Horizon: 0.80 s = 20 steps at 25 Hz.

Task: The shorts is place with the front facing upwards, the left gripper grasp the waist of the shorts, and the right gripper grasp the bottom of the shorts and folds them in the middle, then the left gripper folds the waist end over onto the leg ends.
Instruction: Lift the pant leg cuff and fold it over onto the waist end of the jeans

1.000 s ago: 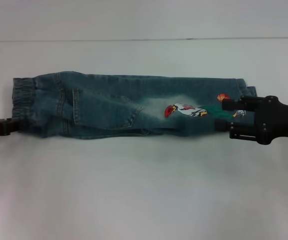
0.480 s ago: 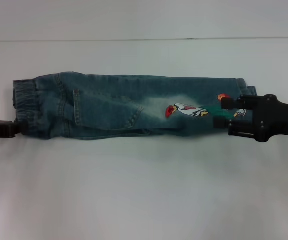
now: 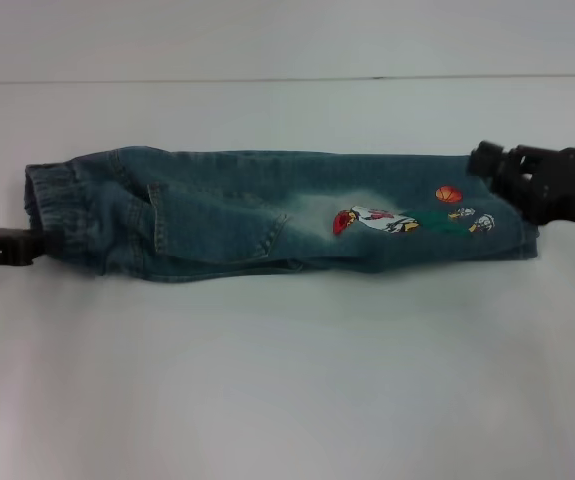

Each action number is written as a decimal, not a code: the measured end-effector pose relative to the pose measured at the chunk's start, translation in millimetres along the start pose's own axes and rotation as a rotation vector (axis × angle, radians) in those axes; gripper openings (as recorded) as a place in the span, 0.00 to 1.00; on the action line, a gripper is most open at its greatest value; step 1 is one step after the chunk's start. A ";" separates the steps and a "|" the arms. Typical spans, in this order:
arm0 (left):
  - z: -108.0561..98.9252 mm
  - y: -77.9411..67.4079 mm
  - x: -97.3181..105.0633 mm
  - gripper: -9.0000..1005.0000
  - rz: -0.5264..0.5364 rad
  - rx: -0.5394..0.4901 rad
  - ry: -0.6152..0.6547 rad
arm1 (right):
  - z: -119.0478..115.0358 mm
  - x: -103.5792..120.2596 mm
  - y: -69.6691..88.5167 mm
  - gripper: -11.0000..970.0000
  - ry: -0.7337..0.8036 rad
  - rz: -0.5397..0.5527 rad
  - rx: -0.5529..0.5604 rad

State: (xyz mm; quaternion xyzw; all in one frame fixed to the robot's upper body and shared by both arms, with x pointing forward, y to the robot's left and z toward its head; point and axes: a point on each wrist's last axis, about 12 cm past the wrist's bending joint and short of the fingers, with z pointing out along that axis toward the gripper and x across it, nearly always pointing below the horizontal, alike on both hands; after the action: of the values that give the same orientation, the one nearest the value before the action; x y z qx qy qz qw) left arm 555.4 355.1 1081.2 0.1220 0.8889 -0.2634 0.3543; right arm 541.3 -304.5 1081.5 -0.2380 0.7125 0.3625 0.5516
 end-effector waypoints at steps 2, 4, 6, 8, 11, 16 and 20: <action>-1.2 -2.0 -2.8 0.06 0.008 0.009 -0.005 | 1.6 5.9 -3.1 0.27 -0.032 0.010 0.053; -4.9 -8.7 -13.9 0.06 0.021 0.053 -0.035 | 4.6 11.6 -4.8 0.19 -0.054 0.020 0.096; -8.4 -15.0 -24.7 0.05 0.022 0.106 -0.072 | 9.7 17.2 -5.0 0.10 -0.070 0.021 0.129; -12.1 -22.8 -37.9 0.05 0.031 0.169 -0.118 | 16.8 25.0 -2.5 0.07 -0.081 0.015 0.152; -17.3 -35.4 -58.3 0.05 0.062 0.254 -0.186 | 28.3 33.7 1.7 0.03 -0.092 0.004 0.178; -18.9 -61.3 -88.7 0.05 0.124 0.414 -0.273 | 51.8 48.0 15.5 0.03 -0.093 -0.052 0.200; -12.8 -75.7 -102.9 0.05 0.163 0.472 -0.279 | 74.1 56.3 29.0 0.03 -0.059 -0.069 0.183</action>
State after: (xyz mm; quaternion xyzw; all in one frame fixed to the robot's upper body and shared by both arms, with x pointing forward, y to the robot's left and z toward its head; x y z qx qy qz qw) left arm 591.6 296.1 1189.3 0.2346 0.7332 -0.4478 0.4549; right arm 549.6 -225.2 1025.4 -0.2002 0.7175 0.2837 0.6039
